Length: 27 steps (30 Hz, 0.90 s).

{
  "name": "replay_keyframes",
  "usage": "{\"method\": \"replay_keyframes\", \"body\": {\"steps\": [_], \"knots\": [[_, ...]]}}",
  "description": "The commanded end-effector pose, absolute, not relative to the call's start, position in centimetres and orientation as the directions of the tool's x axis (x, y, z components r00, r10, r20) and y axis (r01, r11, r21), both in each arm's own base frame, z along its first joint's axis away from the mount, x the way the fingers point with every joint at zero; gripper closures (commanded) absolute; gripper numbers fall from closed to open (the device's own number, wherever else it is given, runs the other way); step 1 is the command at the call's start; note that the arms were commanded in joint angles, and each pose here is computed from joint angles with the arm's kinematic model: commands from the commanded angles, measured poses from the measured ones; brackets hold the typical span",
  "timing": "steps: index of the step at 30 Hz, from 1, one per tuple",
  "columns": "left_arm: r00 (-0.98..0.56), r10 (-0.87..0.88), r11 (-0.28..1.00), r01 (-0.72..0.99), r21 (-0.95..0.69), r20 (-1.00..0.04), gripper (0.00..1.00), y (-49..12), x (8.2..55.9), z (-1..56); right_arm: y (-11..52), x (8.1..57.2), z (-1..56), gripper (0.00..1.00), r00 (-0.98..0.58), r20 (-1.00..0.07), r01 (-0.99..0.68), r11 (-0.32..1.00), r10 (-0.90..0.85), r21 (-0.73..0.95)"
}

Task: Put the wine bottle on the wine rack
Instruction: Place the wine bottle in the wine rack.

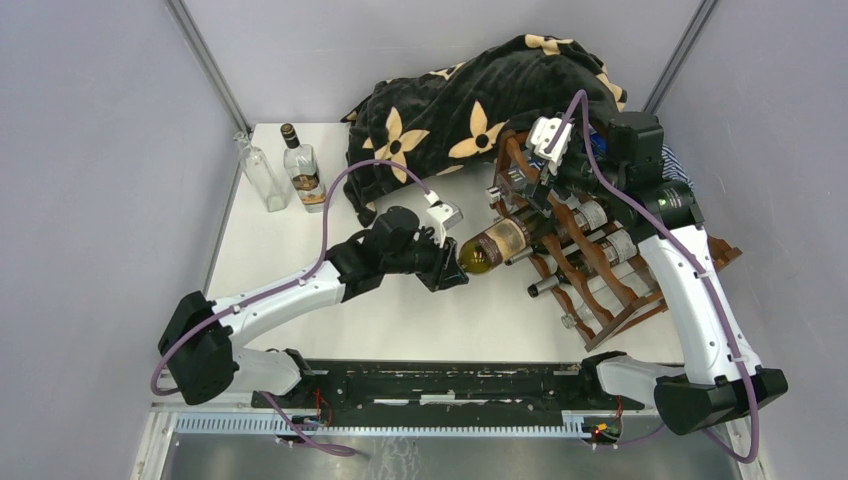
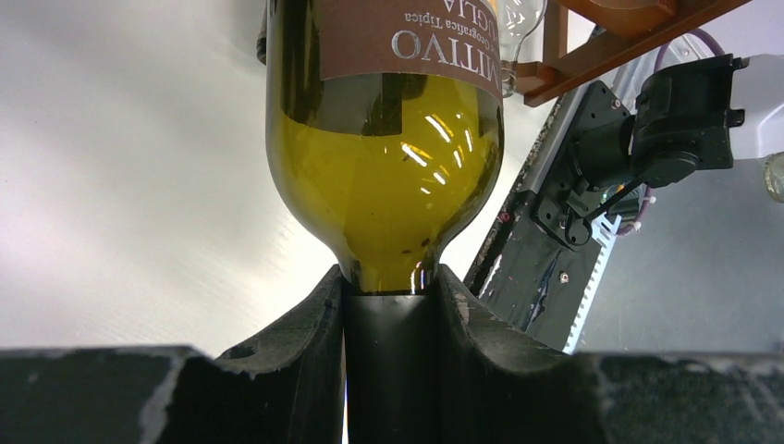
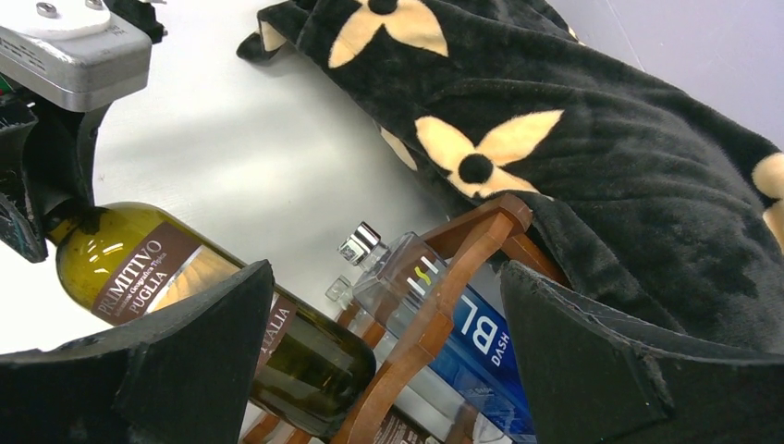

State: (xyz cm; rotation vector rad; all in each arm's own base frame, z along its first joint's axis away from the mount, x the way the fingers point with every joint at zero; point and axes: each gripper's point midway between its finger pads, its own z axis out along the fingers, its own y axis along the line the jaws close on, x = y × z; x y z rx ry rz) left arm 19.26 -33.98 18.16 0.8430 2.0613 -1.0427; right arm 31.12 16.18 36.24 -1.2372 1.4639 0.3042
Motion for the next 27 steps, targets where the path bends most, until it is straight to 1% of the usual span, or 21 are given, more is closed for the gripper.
{"method": "replay_keyframes", "body": {"steps": [1,8,27], "knots": [[-0.347,0.076,0.330,0.893,-0.305,-0.935,0.98,-37.2,20.9,27.0,16.2,30.9,37.8,0.02,0.235,-0.845,-0.781,0.425,-0.481,-0.458],[-0.332,0.068,0.327,0.898,-0.293,-0.941,0.98,-38.4,21.8,27.2,15.8,31.1,37.3,0.02,0.220,-0.847,-0.778,0.437,-0.484,-0.452],[-0.267,0.083,0.377,0.900,-0.218,-0.960,0.98,-42.4,24.5,26.8,14.8,31.9,36.3,0.02,0.185,-0.853,-0.768,0.470,-0.487,-0.435]]}}
